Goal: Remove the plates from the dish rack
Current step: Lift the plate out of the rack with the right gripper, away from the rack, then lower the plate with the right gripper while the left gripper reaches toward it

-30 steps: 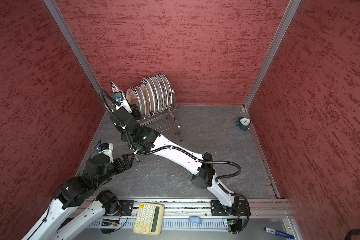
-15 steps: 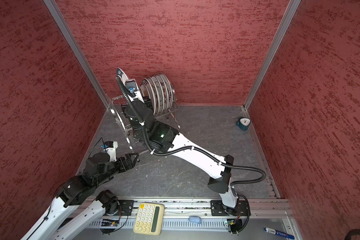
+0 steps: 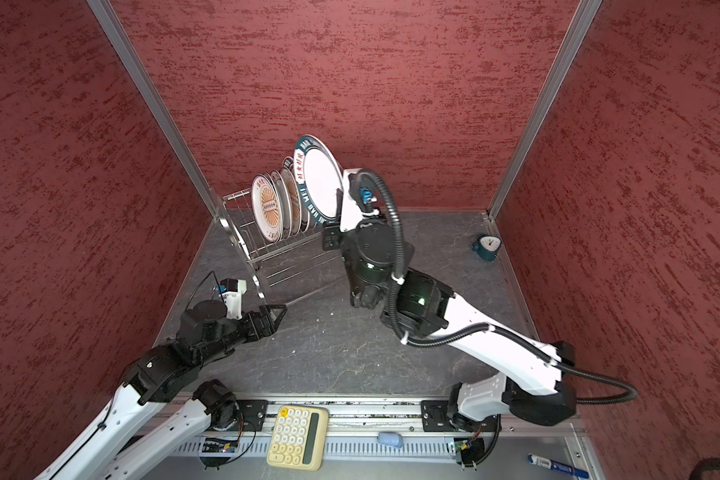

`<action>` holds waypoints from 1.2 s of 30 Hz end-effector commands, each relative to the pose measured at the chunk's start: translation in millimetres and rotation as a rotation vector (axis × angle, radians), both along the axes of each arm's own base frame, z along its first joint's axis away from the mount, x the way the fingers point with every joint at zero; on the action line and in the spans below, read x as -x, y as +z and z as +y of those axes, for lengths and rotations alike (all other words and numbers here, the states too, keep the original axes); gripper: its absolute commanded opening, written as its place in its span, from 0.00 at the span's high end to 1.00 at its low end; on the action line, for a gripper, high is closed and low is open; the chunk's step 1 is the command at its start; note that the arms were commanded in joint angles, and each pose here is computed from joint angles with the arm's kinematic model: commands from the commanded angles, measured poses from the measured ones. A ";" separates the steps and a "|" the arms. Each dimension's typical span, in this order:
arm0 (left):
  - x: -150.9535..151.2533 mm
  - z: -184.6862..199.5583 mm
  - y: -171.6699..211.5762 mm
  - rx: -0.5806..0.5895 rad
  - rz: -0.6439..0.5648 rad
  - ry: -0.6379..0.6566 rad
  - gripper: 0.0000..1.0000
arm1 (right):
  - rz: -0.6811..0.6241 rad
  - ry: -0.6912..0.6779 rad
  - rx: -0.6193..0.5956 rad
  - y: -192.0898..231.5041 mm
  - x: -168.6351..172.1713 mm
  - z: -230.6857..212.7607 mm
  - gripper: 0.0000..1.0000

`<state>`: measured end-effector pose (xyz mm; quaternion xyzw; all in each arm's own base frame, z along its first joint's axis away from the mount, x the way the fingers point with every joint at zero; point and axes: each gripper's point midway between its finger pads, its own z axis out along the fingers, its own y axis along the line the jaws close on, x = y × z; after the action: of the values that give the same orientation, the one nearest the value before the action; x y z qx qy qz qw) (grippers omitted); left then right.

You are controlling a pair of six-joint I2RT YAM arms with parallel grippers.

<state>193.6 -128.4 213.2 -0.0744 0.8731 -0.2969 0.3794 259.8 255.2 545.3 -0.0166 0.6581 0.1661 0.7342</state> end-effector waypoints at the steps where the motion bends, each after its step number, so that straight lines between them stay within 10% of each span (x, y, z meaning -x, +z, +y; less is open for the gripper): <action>1: -2.5 -12.4 2.0 0.024 -0.016 -0.042 0.01 | 0.009 -0.086 -0.152 6.8 7.7 -54.2 1.00; 22: -20.8 -87.6 -10.1 -0.024 -0.012 -0.203 0.01 | 0.491 -0.224 -0.197 -154.5 2.1 -160.7 1.00; 36: -41.5 -130.4 -25.9 -0.030 0.005 -0.295 0.00 | 0.800 0.052 -0.292 -237.2 -28.4 -132.4 1.00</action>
<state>227.4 -243.0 167.0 0.0395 0.8979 -0.3083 0.3116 286.4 94.4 304.3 0.1624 0.8655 0.1797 0.4385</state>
